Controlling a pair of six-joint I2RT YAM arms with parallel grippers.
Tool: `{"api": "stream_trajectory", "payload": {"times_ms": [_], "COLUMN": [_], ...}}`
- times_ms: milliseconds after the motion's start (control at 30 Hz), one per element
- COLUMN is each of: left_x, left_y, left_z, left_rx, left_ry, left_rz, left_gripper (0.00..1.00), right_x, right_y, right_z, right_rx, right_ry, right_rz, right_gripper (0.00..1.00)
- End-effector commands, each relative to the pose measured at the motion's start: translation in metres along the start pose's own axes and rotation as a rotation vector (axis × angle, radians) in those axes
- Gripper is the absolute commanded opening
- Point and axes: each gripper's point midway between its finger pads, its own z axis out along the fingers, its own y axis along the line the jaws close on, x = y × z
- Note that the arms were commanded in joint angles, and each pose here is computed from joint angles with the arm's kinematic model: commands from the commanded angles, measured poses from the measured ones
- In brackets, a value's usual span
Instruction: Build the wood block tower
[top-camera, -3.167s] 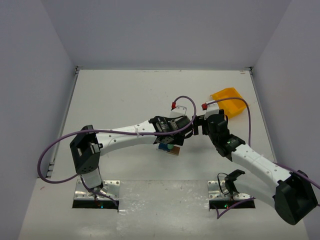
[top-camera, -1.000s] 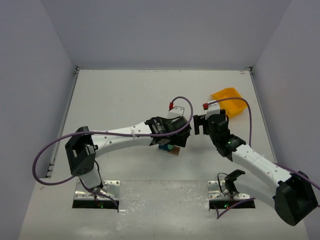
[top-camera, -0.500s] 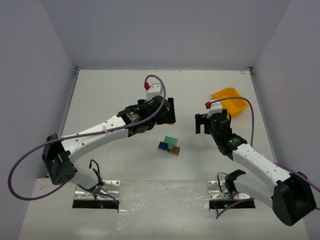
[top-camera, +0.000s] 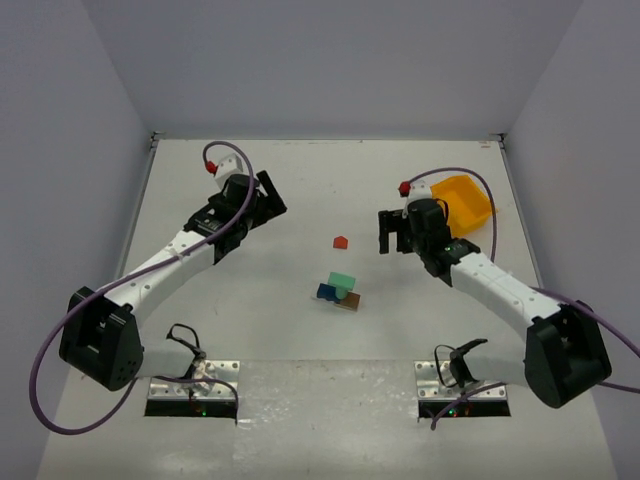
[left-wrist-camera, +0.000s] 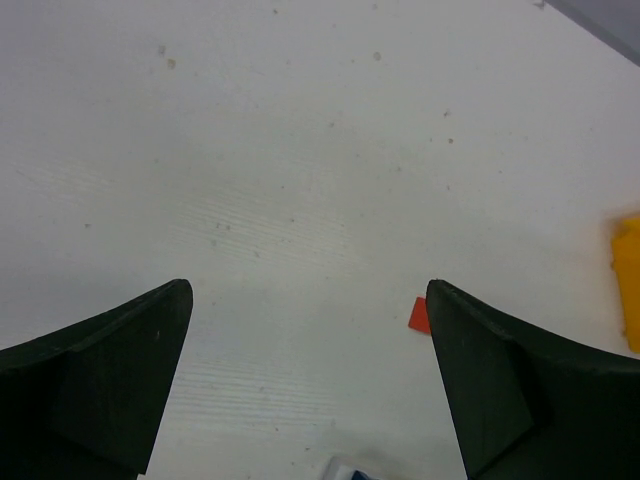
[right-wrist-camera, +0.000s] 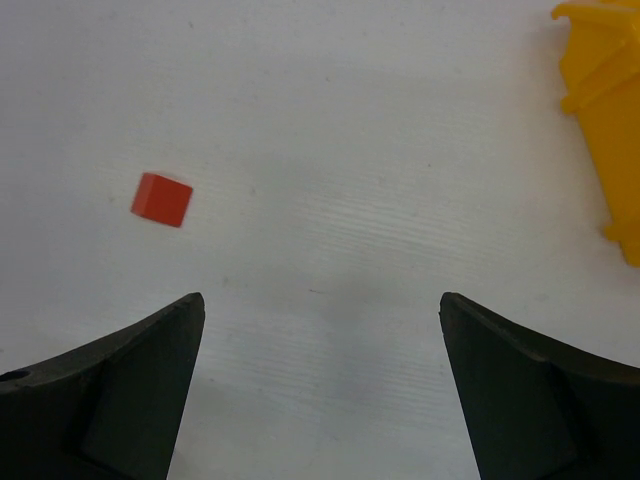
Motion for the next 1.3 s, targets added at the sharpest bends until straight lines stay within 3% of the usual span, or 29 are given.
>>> {"api": "stream_trajectory", "payload": {"times_ms": [0,167,333,433,667,867,1267], "left_x": [-0.029,-0.024,-0.029,-0.031,-0.030,-0.030,-0.033], "left_y": [-0.016,-0.004,0.008,0.012,0.014,0.021,0.029], "left_z": [0.001,0.005,-0.004,-0.011,-0.014,-0.007,-0.004], "left_rx": [0.108,0.088,0.088,0.105,0.134,0.077,0.029], "left_ry": [-0.110,-0.104,-0.163,-0.196,-0.214,-0.210,-0.225], "left_rz": [-0.031,0.018,0.034,0.031,0.042,0.040,0.030], "left_gripper": [1.00,1.00,1.00,1.00,1.00,1.00,1.00], "right_x": [-0.033,-0.034,-0.053,-0.071,-0.046,-0.037,-0.003], "right_y": [0.027,0.050,0.082,0.084,0.109,0.118,0.119], "right_z": [-0.002,0.009,0.024,0.036,0.050,0.052,0.098], "right_rx": [-0.092,-0.169,-0.296,-0.306,-0.618,-0.806,-0.845], "right_ry": [0.040,0.077,-0.005,-0.003,0.006,0.039,0.163], "right_rz": [0.094,0.013,-0.463,-0.603,-0.998,-1.052,-1.019], "right_gripper": [0.99,0.99,0.99,0.99,0.99,0.99,0.99]}}
